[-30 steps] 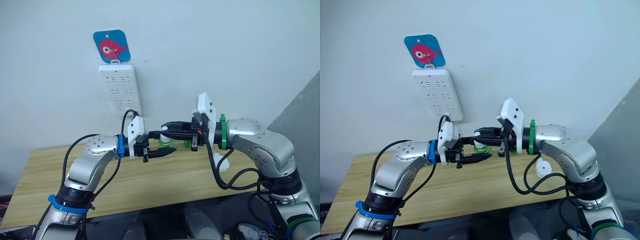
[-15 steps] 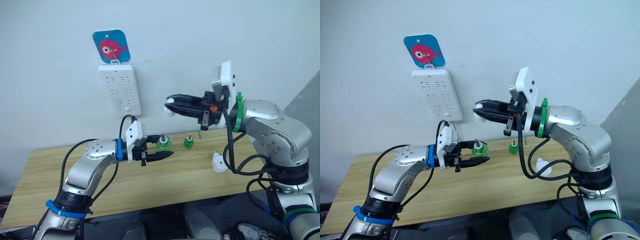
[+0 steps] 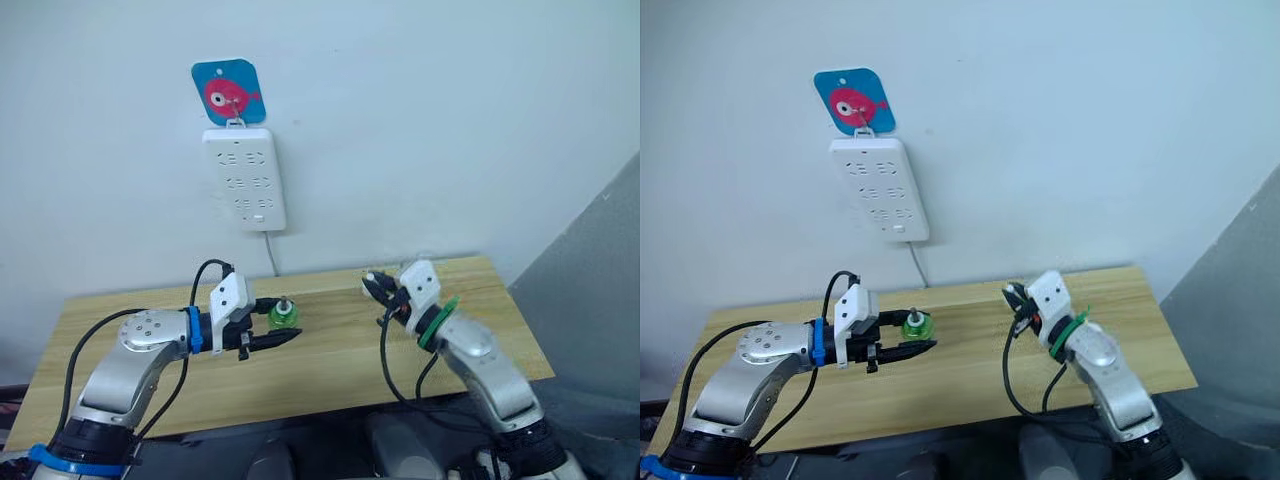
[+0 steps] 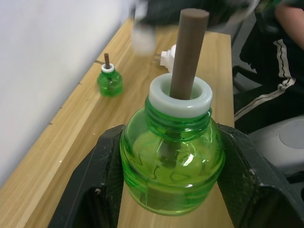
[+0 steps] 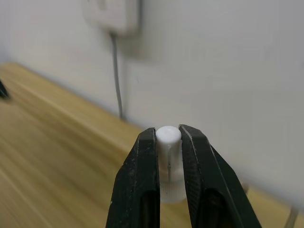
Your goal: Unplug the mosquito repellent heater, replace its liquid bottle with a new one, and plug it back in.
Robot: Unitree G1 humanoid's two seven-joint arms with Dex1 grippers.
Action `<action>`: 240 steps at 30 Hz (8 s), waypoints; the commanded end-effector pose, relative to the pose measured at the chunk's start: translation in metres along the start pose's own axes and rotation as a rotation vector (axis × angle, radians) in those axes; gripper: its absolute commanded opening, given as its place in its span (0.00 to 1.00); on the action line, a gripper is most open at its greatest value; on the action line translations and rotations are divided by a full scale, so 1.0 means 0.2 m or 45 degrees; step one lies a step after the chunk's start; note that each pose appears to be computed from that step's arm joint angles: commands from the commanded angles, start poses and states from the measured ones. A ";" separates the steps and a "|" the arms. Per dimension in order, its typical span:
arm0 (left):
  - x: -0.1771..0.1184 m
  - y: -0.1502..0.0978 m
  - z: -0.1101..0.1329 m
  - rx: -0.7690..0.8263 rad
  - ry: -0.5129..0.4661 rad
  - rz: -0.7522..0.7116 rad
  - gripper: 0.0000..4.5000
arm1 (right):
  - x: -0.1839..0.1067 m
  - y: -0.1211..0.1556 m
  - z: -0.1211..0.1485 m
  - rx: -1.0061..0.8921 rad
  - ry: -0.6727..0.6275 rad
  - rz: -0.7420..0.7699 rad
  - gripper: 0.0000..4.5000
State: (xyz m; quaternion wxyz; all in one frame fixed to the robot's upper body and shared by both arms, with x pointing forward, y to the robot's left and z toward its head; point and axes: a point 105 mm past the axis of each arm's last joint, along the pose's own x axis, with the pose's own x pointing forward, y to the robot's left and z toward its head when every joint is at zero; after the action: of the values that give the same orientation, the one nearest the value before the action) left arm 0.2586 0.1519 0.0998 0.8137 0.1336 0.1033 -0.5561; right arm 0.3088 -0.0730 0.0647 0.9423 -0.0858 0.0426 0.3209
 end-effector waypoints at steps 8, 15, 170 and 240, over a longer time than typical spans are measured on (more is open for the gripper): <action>-0.02 -0.04 0.08 0.076 -0.012 -0.039 0.51 | 0.08 -0.21 -0.21 0.003 0.056 -0.248 0.07; -0.02 -0.04 0.10 0.089 -0.008 -0.054 0.51 | 0.10 -0.26 -0.31 0.062 0.094 -0.306 0.07; 0.17 0.04 0.88 -0.942 -1.035 -0.181 1.00 | -0.20 -0.02 1.07 1.149 -0.498 0.800 0.17; 0.15 -0.23 0.15 -0.254 -0.255 -0.171 0.53 | -0.44 -0.58 -0.17 0.145 1.125 -0.273 1.00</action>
State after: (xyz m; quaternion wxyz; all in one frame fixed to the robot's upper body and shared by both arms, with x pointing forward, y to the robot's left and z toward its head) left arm 0.2305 0.1045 0.1047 0.7968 -0.0241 0.1117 -0.5933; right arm 0.3073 -0.2188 0.0541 0.8628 -0.1670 0.4493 0.1610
